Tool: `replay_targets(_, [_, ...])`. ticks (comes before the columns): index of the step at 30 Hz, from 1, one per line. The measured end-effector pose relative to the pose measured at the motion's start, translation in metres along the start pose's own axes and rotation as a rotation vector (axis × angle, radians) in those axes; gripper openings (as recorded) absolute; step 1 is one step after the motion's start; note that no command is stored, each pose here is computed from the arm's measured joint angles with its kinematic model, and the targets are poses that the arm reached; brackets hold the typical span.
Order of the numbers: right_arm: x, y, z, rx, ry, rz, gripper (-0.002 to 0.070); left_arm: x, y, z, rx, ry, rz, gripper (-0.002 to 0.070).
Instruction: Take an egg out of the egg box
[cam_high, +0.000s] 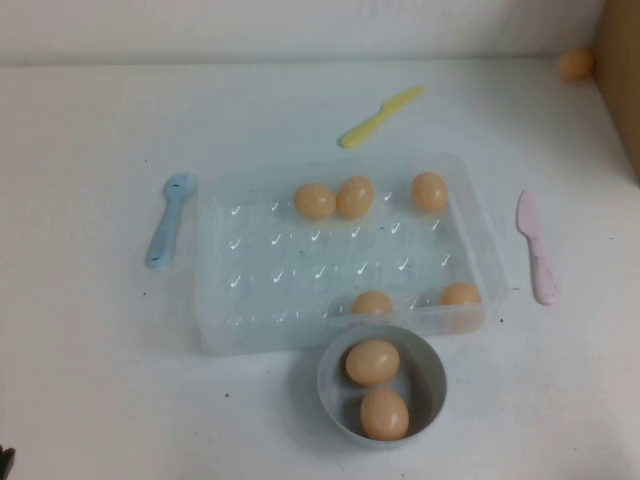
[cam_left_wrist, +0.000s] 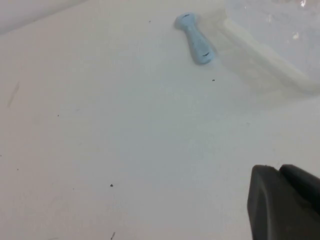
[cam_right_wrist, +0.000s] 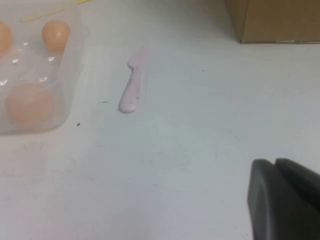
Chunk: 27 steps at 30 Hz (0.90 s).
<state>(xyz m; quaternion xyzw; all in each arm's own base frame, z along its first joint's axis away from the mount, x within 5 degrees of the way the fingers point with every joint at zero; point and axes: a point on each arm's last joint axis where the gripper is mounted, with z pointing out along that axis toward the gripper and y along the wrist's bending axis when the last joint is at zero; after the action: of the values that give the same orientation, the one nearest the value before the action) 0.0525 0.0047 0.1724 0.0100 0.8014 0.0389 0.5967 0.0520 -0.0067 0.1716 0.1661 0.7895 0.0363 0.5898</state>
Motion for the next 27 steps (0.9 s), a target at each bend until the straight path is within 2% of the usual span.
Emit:
replay_targets(21, [-0.0001,0.0011,0.0,-0.012,-0.001,0.032,-0.0017,0.0,0.0,0.0,0.0,0.0,0.0,-0.0003])
replay_targets(24, [-0.002,0.0026,-0.0001,-0.03,-0.02,0.083,-0.0017,0.0,0.0,0.0,0.0,0.0,0.0,-0.0003])
replay_targets(27, [-0.0068,0.0057,-0.0004,-0.07,-0.068,0.215,-0.0017,0.0,0.0,0.0,0.0,0.0,0.0,-0.0003])
